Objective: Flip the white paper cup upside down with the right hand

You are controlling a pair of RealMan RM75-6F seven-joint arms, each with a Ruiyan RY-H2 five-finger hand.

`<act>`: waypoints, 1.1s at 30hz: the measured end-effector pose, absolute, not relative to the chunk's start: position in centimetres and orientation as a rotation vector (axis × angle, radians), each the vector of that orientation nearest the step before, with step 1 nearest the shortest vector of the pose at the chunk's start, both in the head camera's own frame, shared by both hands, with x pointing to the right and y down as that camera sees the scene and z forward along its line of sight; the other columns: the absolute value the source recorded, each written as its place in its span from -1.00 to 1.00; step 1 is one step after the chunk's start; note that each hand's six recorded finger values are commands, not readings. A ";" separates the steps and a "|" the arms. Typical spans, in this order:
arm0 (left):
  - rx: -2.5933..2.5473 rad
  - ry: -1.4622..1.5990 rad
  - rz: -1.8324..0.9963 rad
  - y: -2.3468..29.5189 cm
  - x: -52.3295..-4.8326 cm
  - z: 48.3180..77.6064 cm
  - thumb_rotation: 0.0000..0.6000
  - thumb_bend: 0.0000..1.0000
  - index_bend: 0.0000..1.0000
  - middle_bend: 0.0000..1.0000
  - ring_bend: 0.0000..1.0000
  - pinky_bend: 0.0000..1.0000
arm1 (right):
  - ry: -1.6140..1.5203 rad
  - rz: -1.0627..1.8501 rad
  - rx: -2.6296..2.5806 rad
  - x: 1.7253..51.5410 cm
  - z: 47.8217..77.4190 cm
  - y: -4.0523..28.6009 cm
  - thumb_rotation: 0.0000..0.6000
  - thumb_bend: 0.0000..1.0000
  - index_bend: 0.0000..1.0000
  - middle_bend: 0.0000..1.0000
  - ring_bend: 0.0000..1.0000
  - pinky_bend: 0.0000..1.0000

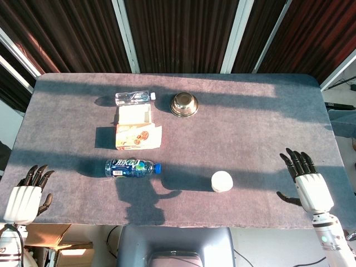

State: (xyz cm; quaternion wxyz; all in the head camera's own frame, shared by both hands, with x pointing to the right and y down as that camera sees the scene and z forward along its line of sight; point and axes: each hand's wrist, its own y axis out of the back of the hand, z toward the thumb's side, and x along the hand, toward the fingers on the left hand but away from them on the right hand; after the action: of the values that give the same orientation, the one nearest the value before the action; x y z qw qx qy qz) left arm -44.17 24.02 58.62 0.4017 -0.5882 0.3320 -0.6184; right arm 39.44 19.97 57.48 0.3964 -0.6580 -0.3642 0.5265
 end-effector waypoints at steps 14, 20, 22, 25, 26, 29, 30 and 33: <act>-1.503 0.838 -1.570 24.0 -44.2 58.8 1.00 -0.23 -0.58 -0.79 -0.84 -0.23 | -0.902 1.280 -1.919 38.0 60.2 19.1 1.00 -0.73 -0.95 -0.99 -1.00 -0.75; -1.501 0.851 -1.567 23.9 -44.3 58.6 1.00 -0.23 -0.55 -0.79 -0.84 -0.23 | -0.814 1.232 -2.109 35.7 63.5 18.4 1.00 -0.74 -0.95 -0.98 -1.00 -0.75; -1.498 0.856 -1.567 23.9 -44.4 58.4 1.00 -0.23 -0.55 -0.79 -0.84 -0.23 | -0.772 1.221 -2.155 34.7 64.7 18.4 1.00 -0.74 -0.94 -0.96 -0.99 -0.75; -1.497 0.865 -1.566 24.0 -44.5 58.2 1.00 -0.23 -0.55 -0.79 -0.84 -0.23 | -0.717 1.205 -2.222 32.9 66.3 18.5 1.00 -0.73 -0.91 -0.92 -0.97 -0.75; -1.496 0.866 -1.566 24.0 -44.5 58.2 1.00 -0.23 -0.55 -0.79 -0.84 -0.23 | -0.704 1.199 -2.240 32.3 66.8 18.6 1.00 -0.73 -0.90 -0.90 -0.96 -0.75; -1.496 0.872 -1.565 23.9 -44.6 58.1 1.00 -0.23 -0.55 -0.79 -0.84 -0.23 | -0.689 1.182 -2.275 31.1 67.7 18.8 1.00 -0.73 -0.85 -0.86 -0.92 -0.73; -1.496 0.873 -1.565 23.9 -44.6 58.0 1.00 -0.23 -0.55 -0.79 -0.84 -0.23 | -0.688 1.177 -2.282 30.8 68.0 18.8 1.00 -0.73 -0.82 -0.84 -0.90 -0.71; -1.496 0.875 -1.563 24.0 -44.6 58.0 1.00 -0.23 -0.54 -0.78 -0.84 -0.23 | -0.691 1.157 -2.297 29.8 68.7 18.8 1.00 -0.73 -0.74 -0.77 -0.83 -0.64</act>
State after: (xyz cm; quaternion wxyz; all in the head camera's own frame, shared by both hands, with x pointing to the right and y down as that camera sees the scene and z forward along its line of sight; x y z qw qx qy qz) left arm -44.64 23.95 57.97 0.3929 -0.5895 0.3449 -0.6157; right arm 29.84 18.79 68.72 0.2369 -0.8380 -0.2519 0.4221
